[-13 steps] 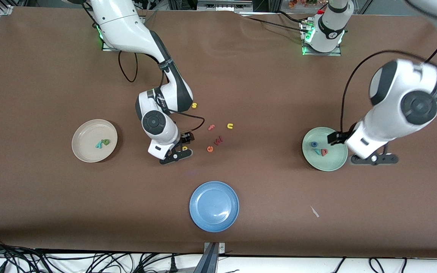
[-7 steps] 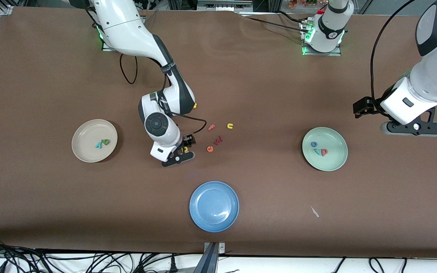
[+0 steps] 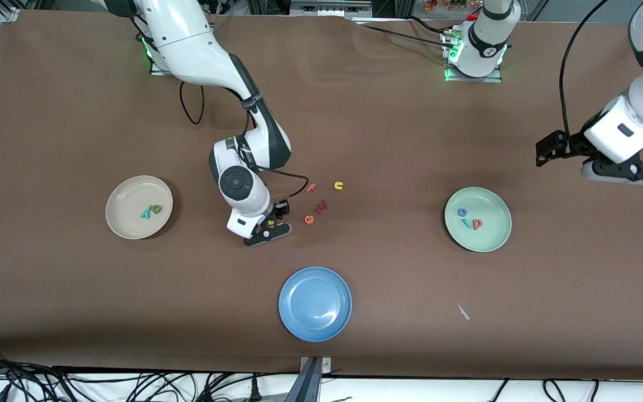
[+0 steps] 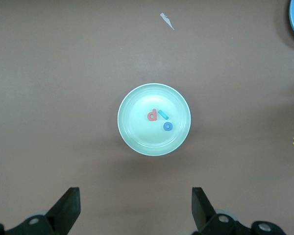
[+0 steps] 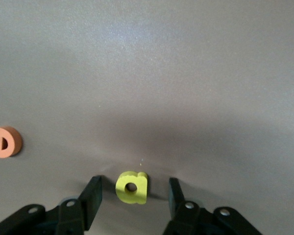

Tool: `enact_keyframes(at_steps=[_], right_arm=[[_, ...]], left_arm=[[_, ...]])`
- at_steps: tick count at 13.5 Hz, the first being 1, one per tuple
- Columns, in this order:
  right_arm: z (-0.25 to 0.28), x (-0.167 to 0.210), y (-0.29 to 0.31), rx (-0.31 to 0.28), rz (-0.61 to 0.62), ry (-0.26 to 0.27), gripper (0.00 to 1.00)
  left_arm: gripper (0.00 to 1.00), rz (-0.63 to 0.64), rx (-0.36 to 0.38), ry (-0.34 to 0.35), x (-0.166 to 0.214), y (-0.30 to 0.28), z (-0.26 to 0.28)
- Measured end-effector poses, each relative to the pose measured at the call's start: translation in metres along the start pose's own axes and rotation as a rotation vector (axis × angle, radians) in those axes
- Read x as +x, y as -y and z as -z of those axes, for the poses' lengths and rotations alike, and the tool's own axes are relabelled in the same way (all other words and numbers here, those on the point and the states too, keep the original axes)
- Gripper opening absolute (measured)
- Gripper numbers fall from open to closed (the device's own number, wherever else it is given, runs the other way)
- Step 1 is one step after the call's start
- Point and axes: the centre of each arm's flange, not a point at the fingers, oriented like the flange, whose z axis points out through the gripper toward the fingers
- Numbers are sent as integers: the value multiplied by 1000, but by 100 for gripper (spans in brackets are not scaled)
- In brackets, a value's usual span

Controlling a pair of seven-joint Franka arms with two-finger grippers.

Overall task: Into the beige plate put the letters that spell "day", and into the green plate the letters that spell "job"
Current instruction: 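Grasp the yellow a with the right gripper while the left gripper retracts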

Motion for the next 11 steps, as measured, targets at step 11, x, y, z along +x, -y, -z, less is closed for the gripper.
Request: enact_keyframes(at_steps=[11], right_arm=[[9, 5, 2, 3, -51, 0, 28]], left_arm=[[100, -3, 2, -8, -5, 3, 2]])
